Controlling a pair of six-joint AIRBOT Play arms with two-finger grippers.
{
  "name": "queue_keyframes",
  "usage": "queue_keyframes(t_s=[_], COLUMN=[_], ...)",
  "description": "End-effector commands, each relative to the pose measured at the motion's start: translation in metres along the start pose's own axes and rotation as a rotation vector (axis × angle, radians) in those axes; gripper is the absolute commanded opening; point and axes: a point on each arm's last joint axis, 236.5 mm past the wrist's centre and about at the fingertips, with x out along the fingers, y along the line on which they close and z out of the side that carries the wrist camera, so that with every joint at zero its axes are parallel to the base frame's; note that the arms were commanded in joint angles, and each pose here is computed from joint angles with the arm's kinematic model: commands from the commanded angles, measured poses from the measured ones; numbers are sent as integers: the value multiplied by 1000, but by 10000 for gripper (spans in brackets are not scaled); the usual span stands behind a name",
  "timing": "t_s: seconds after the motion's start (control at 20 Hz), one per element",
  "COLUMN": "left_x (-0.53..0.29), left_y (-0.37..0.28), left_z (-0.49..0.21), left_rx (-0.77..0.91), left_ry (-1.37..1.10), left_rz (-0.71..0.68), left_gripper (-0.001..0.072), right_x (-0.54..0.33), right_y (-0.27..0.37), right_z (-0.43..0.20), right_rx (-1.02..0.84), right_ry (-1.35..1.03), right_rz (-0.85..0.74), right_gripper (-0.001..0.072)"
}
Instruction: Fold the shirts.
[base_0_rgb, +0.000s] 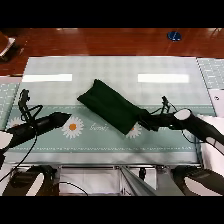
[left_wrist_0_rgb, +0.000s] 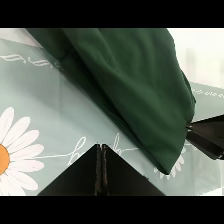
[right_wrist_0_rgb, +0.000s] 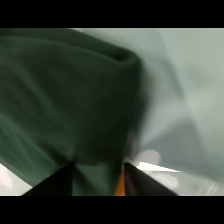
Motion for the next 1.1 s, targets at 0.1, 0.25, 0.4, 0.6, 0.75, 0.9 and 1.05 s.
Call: queue_keyframes(t_s=[0.1, 0.25, 0.4, 0.6, 0.75, 0.9, 1.05], left_x=[0, 0, 0, 0, 0, 0, 0], left_y=[1, -1, -1, -1, -1, -1, -1], left_z=[1, 2, 2, 1, 1, 1, 1], left_rx=[-2, -6, -6, -6, -5, -6, -6], left_ry=[-6, -7, -7, -4, -4, -4, -4], left_rz=[1, -4, -4, -4, -4, -5, -5], left_gripper=[18, 18, 18, 19, 18, 18, 18], right_x=[24, 3, -42, -134, -198, -263, -328], right_y=[44, 99, 158, 223, 222, 198, 165], right_z=[14, 38, 61, 90, 118, 141, 155], right_rx=[-204, -400, -600, -744, -723, -627, -499], right_ry=[128, 101, 68, -31, -116, -204, -326], right_rz=[65, 124, 116, 119, 39, -18, -44], right_gripper=[23, 19, 19, 19, 19, 19, 19])
